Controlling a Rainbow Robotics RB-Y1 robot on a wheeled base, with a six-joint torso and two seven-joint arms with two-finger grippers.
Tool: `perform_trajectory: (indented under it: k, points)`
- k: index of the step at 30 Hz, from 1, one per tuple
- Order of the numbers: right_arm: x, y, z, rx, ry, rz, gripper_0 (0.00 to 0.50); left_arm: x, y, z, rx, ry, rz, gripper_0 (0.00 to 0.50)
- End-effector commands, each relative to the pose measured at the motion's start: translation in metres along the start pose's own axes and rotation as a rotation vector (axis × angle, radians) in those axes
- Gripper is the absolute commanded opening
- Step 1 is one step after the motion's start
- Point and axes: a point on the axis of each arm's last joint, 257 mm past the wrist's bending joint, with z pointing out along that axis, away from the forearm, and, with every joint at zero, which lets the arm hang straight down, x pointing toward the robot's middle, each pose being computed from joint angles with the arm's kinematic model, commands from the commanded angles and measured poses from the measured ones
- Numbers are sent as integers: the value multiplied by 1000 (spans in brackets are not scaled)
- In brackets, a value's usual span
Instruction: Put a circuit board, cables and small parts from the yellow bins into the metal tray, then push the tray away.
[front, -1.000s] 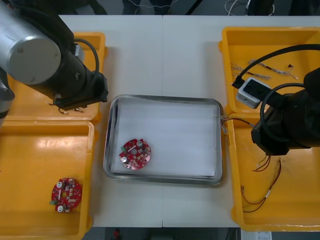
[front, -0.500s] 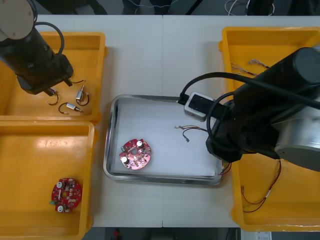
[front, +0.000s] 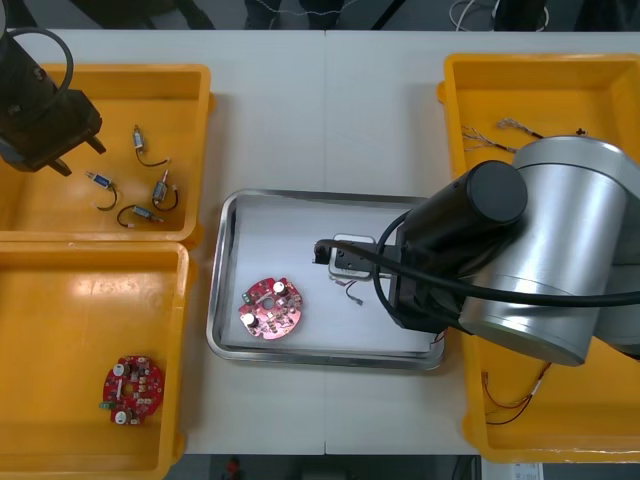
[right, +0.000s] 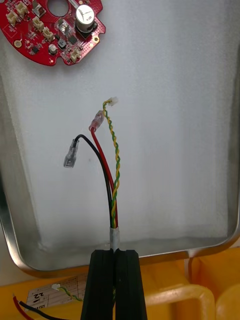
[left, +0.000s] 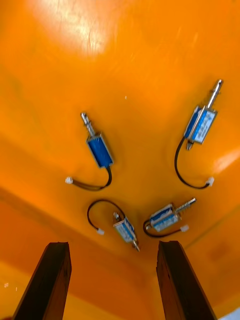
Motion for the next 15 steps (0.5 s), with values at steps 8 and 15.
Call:
perform_trajectory:
  k: [8,15]
  points:
    - [-26,18,35,-44,-41,-41,0,-53,-2,4,38,-119,30,500]
    - [-19,24,59,-54,-17,-52,0,-50,-5,27,35,-120,48,500]
